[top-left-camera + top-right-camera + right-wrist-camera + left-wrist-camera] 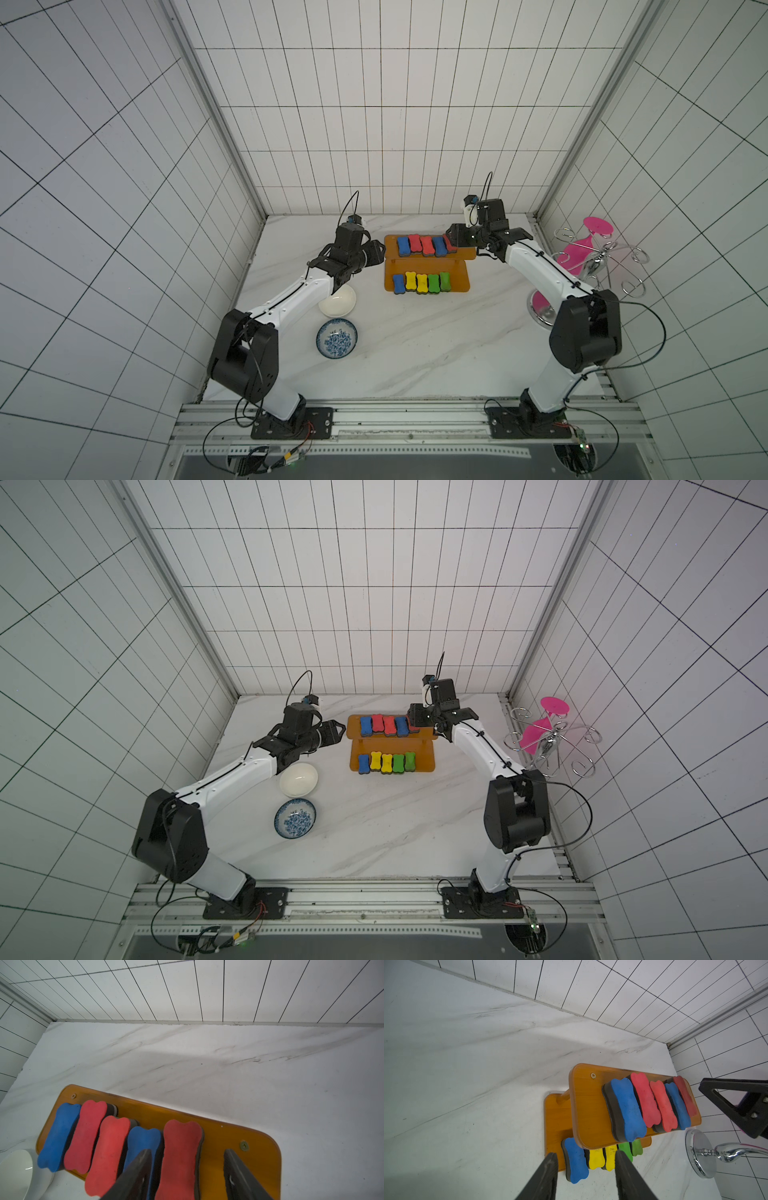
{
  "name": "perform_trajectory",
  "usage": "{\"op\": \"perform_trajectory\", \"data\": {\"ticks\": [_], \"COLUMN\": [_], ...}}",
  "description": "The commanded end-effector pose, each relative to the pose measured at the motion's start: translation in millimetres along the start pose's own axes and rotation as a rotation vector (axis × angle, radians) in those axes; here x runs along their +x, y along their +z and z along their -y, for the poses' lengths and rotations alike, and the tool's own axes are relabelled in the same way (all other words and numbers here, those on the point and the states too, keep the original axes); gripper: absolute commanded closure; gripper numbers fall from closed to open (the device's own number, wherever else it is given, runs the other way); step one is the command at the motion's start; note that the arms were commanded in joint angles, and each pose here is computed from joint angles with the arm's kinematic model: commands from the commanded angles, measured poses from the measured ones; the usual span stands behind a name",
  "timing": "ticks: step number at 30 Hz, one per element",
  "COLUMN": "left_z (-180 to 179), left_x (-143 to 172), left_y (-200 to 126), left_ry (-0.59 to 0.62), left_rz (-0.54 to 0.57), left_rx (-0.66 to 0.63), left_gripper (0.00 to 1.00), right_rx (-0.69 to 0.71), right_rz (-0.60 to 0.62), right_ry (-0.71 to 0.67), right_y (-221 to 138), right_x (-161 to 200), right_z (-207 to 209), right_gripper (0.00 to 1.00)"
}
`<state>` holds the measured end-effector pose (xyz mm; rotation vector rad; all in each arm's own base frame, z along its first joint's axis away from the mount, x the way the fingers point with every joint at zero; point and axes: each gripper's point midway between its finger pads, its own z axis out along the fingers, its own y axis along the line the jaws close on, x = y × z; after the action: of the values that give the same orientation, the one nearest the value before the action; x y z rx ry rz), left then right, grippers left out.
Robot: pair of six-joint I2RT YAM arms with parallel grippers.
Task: Remove the whiteboard erasers from the shelf
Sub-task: Pick up the whiteboard eraser from the shelf.
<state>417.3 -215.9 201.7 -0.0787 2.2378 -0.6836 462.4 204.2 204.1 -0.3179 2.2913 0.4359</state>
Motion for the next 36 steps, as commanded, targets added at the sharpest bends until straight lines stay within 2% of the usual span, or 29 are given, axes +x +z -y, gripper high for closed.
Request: {"op": "perform_trajectory", "data": {"ticks": [1, 13, 22, 30, 36], "left_z": [-6.6, -5.3, -5.1, -0.3, -2.8], "left_x": [7.4, 11.3, 8.5, 11.2, 16.6], "left_y": [-7.6, -6.8, -10.7, -15.8, -19.2], "left_ry": [0.040, 0.036, 0.032, 0.019, 0.009], "left_rz": [-0.005, -0.009, 0.002, -0.008, -0.021], "left_rx": [-0.041, -0.035, -0.041, -0.045, -0.052], "left_gripper": [0.52, 0.52, 0.52, 0.52, 0.52], "right_rx": [0.001, 0.059, 0.123, 0.053, 0.034], "right_rz": [-0.041, -0.086, -0.070, -0.004, -0.035], "right_ry": [-0.040, -0.045, -0.007, -0.008, -0.074], "right_y": [-1.4, 8.0, -8.8, -29.8, -20.5], "right_x": [4.5, 21.5, 24.1, 2.4, 6.2], "right_z": [-3.6, 8.8, 27.4, 8.9, -0.7], "right_gripper": [0.41, 0.45, 0.48, 0.48, 0.44]}}
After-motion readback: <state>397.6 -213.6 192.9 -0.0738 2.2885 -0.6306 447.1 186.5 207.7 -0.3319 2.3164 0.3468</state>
